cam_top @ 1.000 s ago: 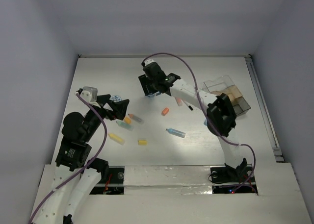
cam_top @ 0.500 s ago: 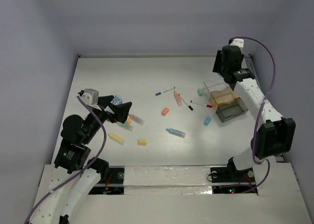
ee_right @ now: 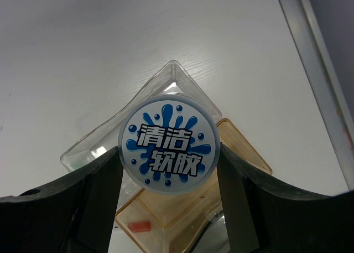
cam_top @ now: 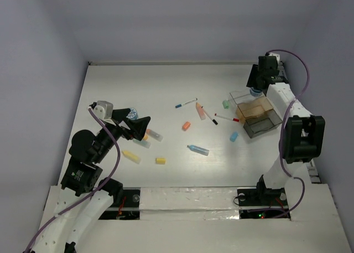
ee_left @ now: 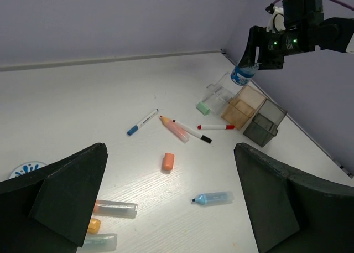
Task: Sort the stationery into containers
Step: Place the stationery in the storage box.
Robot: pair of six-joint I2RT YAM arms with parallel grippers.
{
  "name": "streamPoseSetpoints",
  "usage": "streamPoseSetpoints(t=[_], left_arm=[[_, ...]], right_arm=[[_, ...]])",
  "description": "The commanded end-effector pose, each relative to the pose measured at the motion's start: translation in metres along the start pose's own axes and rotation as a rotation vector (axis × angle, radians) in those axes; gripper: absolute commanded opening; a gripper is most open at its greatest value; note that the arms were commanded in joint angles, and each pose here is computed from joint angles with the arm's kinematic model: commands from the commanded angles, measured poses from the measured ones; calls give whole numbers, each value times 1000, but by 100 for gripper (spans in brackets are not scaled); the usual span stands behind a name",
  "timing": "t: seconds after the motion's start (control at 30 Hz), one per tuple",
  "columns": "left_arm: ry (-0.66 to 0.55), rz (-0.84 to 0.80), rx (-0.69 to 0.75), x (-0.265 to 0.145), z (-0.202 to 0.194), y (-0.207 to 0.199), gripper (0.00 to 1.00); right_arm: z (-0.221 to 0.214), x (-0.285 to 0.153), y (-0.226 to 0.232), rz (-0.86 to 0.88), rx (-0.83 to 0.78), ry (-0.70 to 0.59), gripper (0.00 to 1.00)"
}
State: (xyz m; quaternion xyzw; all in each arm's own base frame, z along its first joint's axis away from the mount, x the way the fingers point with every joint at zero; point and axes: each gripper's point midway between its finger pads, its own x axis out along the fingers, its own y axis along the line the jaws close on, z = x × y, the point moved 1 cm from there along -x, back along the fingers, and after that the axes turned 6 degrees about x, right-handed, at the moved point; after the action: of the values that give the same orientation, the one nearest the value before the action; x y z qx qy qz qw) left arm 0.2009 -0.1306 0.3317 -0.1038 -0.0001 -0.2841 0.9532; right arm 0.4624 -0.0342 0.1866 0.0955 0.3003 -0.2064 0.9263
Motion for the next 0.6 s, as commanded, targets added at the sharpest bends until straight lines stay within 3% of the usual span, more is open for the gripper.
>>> streamPoseSetpoints(t=[0.0, 0.57], left_arm=[[-36, -10, 15, 1, 7, -2, 99], [-30, -15, 15, 3, 6, -2, 99]], right_arm=[[39, 1, 11, 55, 59, -98, 30], [22, 31, 18, 68, 46, -42, 31]])
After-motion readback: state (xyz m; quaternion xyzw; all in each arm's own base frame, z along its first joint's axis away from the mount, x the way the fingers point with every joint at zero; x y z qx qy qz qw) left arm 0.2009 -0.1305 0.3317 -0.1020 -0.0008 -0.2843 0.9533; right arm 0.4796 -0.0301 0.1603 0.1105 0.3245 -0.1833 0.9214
